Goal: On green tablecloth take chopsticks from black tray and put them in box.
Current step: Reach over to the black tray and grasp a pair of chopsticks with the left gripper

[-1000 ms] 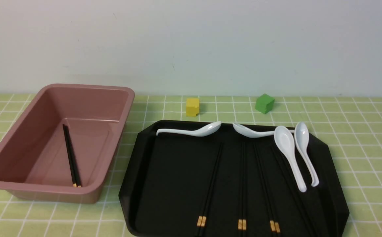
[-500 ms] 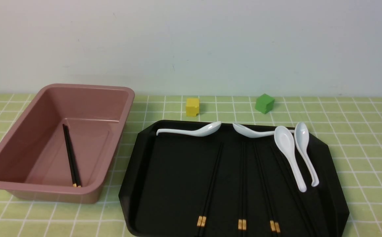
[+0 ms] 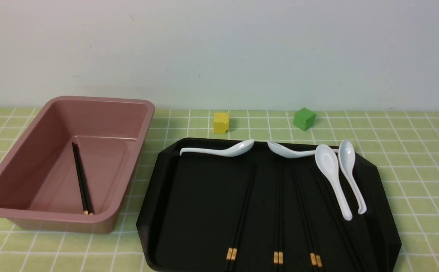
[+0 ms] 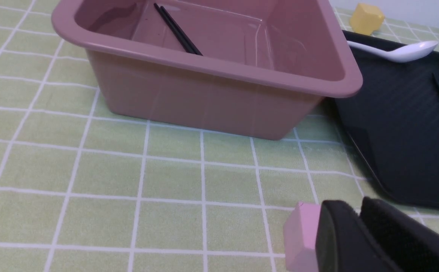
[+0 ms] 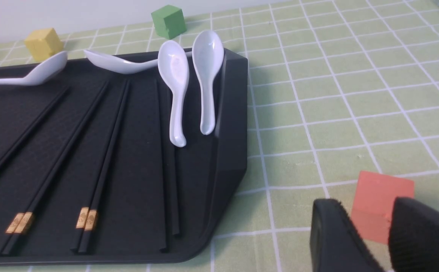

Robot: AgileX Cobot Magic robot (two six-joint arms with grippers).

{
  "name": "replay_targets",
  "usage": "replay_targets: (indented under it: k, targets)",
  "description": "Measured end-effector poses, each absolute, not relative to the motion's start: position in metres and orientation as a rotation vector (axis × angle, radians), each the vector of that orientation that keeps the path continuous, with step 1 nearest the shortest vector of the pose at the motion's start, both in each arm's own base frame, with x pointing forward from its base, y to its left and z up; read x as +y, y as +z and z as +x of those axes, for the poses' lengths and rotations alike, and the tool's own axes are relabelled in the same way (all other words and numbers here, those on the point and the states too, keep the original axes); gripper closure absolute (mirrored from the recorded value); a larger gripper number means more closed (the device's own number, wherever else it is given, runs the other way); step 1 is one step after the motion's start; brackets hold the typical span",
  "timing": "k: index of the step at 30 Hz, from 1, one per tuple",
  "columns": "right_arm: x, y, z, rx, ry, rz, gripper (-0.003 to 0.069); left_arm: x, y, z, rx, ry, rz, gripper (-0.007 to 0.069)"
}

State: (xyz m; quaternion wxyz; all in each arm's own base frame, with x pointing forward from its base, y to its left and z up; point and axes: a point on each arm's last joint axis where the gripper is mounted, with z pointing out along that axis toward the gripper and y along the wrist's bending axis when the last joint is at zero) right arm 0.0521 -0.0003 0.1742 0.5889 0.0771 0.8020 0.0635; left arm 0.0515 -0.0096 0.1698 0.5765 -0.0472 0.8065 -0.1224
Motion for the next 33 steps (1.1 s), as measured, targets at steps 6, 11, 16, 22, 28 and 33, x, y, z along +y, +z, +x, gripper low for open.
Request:
replay_targets:
  k: [6, 11, 16, 22, 28, 33]
  targets:
    - [0.000, 0.174, 0.052, 1.868, 0.148, 0.180, 0.0419, -0.018, 0.172, 0.051, 1.858, -0.640, -0.413, 0.0532]
    - [0.000, 0.174, 0.052, 1.868, 0.148, 0.180, 0.0419, -0.027, 0.183, 0.050, 1.671, -1.199, -0.901, 0.0526]
    - [0.000, 0.174, 0.052, 1.868, 0.148, 0.180, 0.0419, -0.027, 0.190, 0.051, 1.526, -1.400, -1.072, 0.0522]
    - [0.000, 0.174, 0.052, 1.868, 0.148, 0.180, 0.0419, -0.031, 0.244, 0.041, 1.449, -1.464, -0.857, 0.0524]
    - [0.000, 0.174, 0.052, 1.868, 0.148, 0.180, 0.0419, -0.051, 0.295, 0.056, 1.855, -1.264, -0.498, 0.0602]
    - [0.000, 0.174, 0.052, 1.868, 0.148, 0.180, 0.0419, -0.060, 0.282, 0.096, 2.540, -0.981, -0.278, 0.0638]
